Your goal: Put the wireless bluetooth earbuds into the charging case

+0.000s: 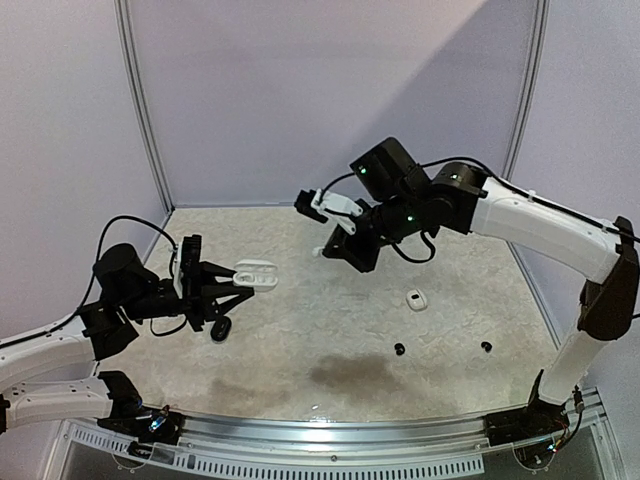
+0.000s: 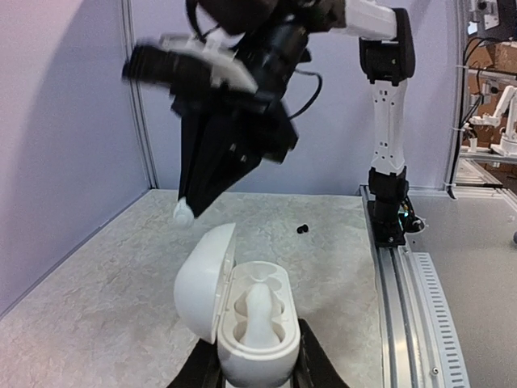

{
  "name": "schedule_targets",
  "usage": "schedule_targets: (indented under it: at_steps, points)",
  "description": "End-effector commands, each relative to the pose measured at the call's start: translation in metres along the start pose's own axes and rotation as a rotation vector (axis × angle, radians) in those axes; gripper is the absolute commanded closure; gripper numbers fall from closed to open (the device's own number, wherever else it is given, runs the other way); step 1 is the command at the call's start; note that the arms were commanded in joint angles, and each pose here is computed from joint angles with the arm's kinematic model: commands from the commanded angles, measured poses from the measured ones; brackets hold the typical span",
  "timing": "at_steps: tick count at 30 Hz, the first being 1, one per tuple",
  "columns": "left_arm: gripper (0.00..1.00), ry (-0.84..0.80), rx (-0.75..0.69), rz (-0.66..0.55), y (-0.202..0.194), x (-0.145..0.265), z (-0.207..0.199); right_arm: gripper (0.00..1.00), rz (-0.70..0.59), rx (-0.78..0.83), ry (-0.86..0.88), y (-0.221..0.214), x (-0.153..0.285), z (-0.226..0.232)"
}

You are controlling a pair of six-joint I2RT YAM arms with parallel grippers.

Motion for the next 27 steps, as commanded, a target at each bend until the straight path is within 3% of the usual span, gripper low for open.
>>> schedule_targets:
  at_steps: [1, 12, 27]
  points:
    - [1.0, 0.024, 0.032, -0.044, 0.012, -0.002, 0.006, 1.0, -0.119, 0.009, -0.005, 0.047, 0.044, 0.026]
    - [1.0, 0.04, 0.04, -0.064, 0.023, -0.003, 0.009, 1.0, -0.282, 0.132, 0.07, 0.093, 0.073, 0.076]
    - [1.0, 0.056, 0.006, -0.061, 0.025, -0.004, 0.011, 1.0, -0.165, 0.22, 0.004, 0.096, 0.038, 0.083]
Point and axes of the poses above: each gripper's point midway between its finger pads, its own x axis back along the fingers, its own z axis along the line the jaws close on, y = z × x, the point moved 4 cm from there along x, back along the fingers, and after that the axes turned 3 degrees about x, right-handed, at the moved point
